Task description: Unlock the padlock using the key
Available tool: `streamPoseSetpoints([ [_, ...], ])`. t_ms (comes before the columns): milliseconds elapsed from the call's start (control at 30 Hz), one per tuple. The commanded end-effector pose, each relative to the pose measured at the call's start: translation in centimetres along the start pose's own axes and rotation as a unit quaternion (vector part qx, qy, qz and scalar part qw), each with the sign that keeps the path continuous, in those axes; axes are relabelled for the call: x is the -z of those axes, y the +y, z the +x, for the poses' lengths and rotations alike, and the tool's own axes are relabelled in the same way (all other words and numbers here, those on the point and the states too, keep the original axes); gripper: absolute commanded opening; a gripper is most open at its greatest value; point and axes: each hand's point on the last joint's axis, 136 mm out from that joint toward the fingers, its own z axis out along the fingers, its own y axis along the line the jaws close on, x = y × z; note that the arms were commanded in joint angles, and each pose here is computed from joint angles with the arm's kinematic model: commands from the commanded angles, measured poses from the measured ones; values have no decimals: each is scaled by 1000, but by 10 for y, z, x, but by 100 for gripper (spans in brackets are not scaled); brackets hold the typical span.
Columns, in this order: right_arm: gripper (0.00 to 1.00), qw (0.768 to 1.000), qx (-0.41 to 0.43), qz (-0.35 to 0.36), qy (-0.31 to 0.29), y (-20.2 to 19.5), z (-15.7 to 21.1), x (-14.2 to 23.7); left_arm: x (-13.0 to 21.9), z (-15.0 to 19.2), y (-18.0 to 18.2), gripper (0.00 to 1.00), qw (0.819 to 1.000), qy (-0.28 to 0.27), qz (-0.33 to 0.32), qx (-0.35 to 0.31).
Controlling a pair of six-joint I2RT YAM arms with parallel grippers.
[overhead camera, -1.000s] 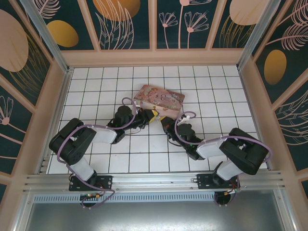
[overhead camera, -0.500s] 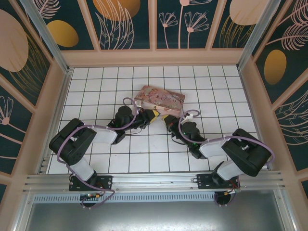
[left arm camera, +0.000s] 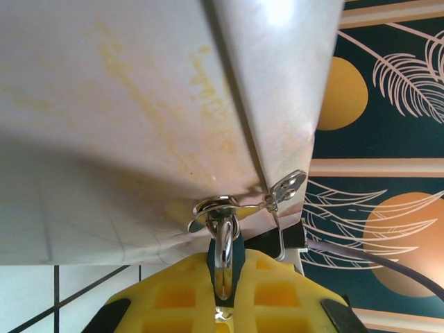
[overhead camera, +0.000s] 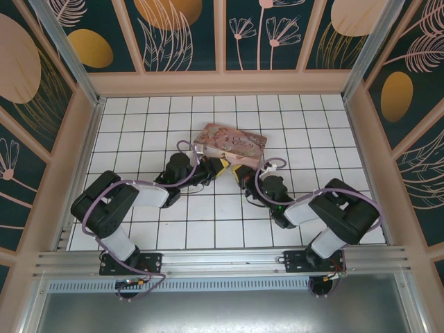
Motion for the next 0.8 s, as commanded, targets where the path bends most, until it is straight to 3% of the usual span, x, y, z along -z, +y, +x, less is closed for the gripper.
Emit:
streamPoseSetpoints([
  [0,0,997,68,-27,21,47,13,-12,2,10,-19,0,999,20,30,-31],
  [167,0,985,169,20,6,55,7,-14,1,10,-19,0,999,20,29,-33],
  [500,0,989,31,-114,88,61,23,-20,0,12,-12,0,999,25,21,-34],
  [667,0,988,131,1,75,42,26,-45,0,14,-12,0,999,31,21,-37],
  [767,0,983,154,-37,94,63,35,-46,0,15,-10,0,999,32,17,-41],
])
